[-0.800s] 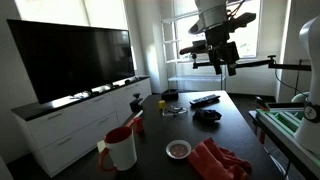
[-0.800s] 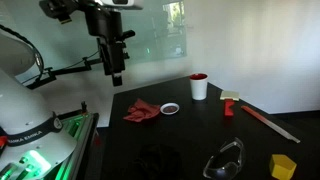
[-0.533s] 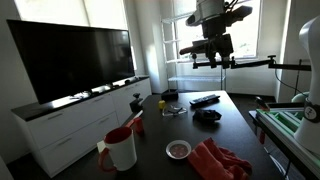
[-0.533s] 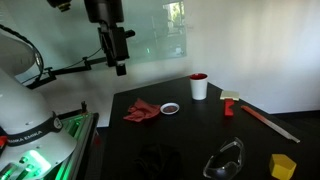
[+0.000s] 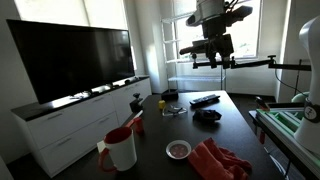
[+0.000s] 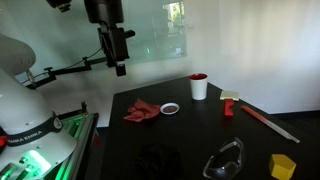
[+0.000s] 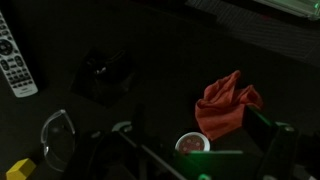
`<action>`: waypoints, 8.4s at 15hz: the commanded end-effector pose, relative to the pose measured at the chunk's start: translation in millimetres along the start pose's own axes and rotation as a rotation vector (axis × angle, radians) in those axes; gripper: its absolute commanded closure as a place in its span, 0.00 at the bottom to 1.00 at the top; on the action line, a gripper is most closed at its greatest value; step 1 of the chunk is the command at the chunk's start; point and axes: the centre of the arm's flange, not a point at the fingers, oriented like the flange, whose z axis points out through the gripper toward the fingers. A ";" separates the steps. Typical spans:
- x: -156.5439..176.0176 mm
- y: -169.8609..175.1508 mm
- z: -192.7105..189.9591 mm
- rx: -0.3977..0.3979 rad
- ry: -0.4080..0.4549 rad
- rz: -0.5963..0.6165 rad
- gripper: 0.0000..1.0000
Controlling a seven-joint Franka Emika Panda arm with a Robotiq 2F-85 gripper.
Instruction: Use the towel to clean the table
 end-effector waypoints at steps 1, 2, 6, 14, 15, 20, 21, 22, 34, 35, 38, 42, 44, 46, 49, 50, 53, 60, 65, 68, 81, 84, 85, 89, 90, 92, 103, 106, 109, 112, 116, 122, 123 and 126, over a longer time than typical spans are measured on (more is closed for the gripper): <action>0.0 0.0 0.0 0.000 0.000 0.000 0.00; 0.0 0.0 0.0 0.000 0.000 0.000 0.00; 0.0 0.0 0.0 0.000 0.000 0.000 0.00; 49.9 -38.1 18.1 0.168 0.159 0.357 0.00; 56.1 -42.1 22.2 0.182 0.188 0.392 0.00; 74.7 -45.1 27.7 0.205 0.381 0.543 0.00; 77.2 -44.3 27.0 0.203 0.414 0.561 0.00; 79.3 -43.9 25.0 0.198 0.443 0.574 0.00; 85.9 -47.3 51.0 0.130 0.400 0.475 0.00; 85.4 -50.9 53.7 0.125 0.390 0.462 0.00; 82.0 -61.3 62.7 0.111 0.345 0.439 0.00; 79.8 -71.4 78.7 0.100 0.303 0.412 0.00; 82.8 -73.0 84.1 0.098 0.293 0.409 0.00; 84.3 -74.2 93.0 0.086 0.268 0.404 0.00; 79.7 -81.7 109.2 0.011 0.214 0.344 0.00; 78.3 -86.1 115.6 -0.027 0.215 0.316 0.00; 109.4 -81.9 111.7 -0.036 0.204 0.276 0.00; 107.4 -88.0 130.6 -0.069 0.143 0.190 0.00; 102.4 -112.4 161.3 -0.093 0.105 0.101 0.00; 102.4 -122.7 176.9 -0.108 0.125 0.040 0.00; 91.9 -122.8 230.7 -0.187 0.041 -0.069 0.00; 88.8 -125.0 237.6 -0.190 0.016 -0.093 0.06; 88.2 -125.1 239.3 -0.192 0.015 -0.095 0.26; 87.4 -125.5 242.6 -0.201 0.005 -0.111 0.58; 88.2 -126.1 242.0 -0.202 0.008 -0.115 0.67; 88.9 -126.6 241.4 -0.206 0.013 -0.117 0.82; 86.5 -85.8 213.3 -0.239 0.022 -0.063 0.98; 77.3 -55.2 208.5 -0.267 0.005 -0.025 0.98; 68.8 -31.0 203.1 -0.293 -0.034 0.016 0.98; 64.5 -14.4 197.2 -0.312 -0.047 0.034 0.98; 67.0 -24.8 210.8 -0.342 -0.055 -0.045 0.98; 78.5 -68.2 228.0 -0.350 -0.088 -0.179 0.98; 78.9 -73.9 230.0 -0.347 -0.092 -0.194 0.98; 76.1 -93.3 236.9 -0.336 -0.120 -0.238 0.98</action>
